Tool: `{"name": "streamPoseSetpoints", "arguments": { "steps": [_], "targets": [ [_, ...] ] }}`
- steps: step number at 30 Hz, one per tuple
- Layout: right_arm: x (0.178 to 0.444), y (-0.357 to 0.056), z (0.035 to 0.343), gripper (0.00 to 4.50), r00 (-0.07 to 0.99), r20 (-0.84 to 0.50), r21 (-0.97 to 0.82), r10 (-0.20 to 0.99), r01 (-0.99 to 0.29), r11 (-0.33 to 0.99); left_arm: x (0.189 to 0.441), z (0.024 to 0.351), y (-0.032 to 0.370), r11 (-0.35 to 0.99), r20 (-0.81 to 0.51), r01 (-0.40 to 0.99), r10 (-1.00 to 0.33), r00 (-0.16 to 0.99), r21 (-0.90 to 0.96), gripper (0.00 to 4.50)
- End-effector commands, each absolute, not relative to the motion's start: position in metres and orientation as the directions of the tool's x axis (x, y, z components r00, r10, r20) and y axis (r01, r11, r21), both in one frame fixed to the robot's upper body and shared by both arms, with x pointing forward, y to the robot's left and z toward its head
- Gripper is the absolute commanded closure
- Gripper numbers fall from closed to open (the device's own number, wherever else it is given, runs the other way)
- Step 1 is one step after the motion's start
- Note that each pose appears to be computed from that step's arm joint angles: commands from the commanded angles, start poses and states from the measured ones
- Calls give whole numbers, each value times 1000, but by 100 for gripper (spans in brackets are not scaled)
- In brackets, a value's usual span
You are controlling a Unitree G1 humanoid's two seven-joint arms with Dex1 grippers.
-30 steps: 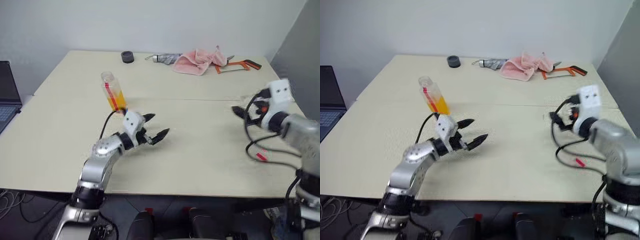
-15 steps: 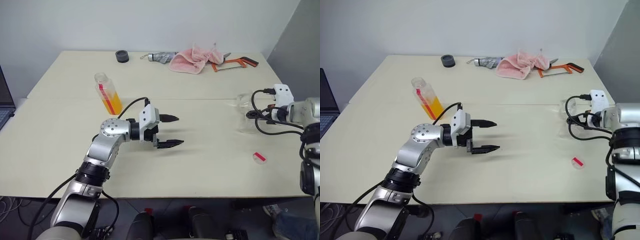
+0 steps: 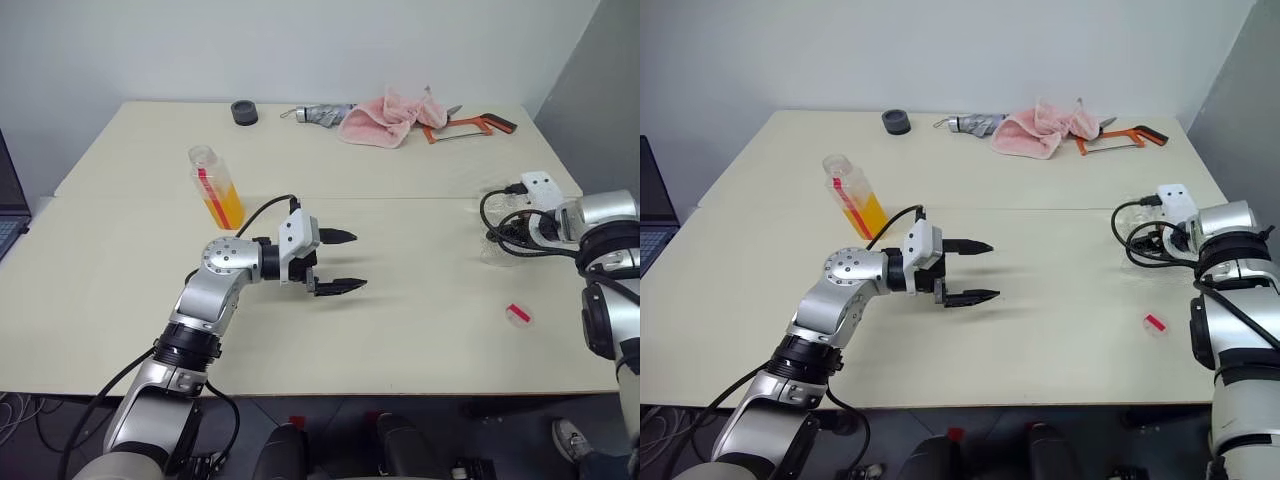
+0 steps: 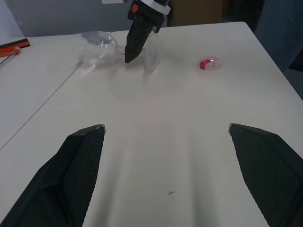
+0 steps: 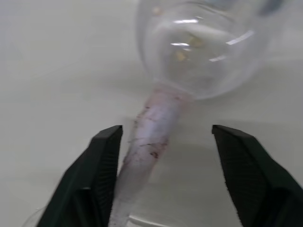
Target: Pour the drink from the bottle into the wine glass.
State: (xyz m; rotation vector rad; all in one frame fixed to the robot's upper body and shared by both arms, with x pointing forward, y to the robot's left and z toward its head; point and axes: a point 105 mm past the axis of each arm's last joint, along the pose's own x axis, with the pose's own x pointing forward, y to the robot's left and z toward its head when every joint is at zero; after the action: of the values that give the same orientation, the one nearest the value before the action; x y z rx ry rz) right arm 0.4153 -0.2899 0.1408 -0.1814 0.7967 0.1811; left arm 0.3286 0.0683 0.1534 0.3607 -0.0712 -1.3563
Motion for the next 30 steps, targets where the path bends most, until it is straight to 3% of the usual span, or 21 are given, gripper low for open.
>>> {"name": "streamPoseSetpoints", "arguments": {
  "steps": [1, 6, 7, 11, 13, 17, 22, 26, 30],
  "targets": [
    [416, -290, 151, 266, 675, -732, -149, 92, -291, 945, 332, 167, 66, 175, -128, 922, -964, 231, 344, 0],
    [419, -283, 157, 428, 658, -745, -219, 110, -396, 892, 334, 168, 66, 175, -129, 920, -964, 233, 350, 0],
    [421, -281, 160, 437, 667, -736, -225, 118, -406, 886, 334, 169, 66, 177, -129, 919, -964, 234, 351, 0],
    [432, -283, 177, 437, 729, -681, -437, 67, -478, 762, 334, 168, 68, 190, -129, 918, -960, 247, 348, 0],
    [437, -273, 184, 437, 761, -639, -464, 113, -499, 732, 335, 166, 72, 209, -128, 917, -956, 266, 340, 0],
    [447, -255, 197, 437, 864, -487, -775, 130, -496, 393, 338, 164, 79, 273, -107, 906, -941, 322, 324, 0],
    [445, -223, 194, 437, 922, -305, -935, 237, -337, 110, 339, 161, 85, 337, -89, 892, -921, 378, 301, 0],
    [439, -196, 203, 437, 948, -52, -977, 315, -113, 179, 343, 163, 94, 420, -51, 869, -893, 447, 261, 0],
    [426, -186, 213, 437, 940, 214, -884, 267, 70, 462, 344, 165, 109, 484, -33, 849, -865, 501, 210, 0]
  ]
}}
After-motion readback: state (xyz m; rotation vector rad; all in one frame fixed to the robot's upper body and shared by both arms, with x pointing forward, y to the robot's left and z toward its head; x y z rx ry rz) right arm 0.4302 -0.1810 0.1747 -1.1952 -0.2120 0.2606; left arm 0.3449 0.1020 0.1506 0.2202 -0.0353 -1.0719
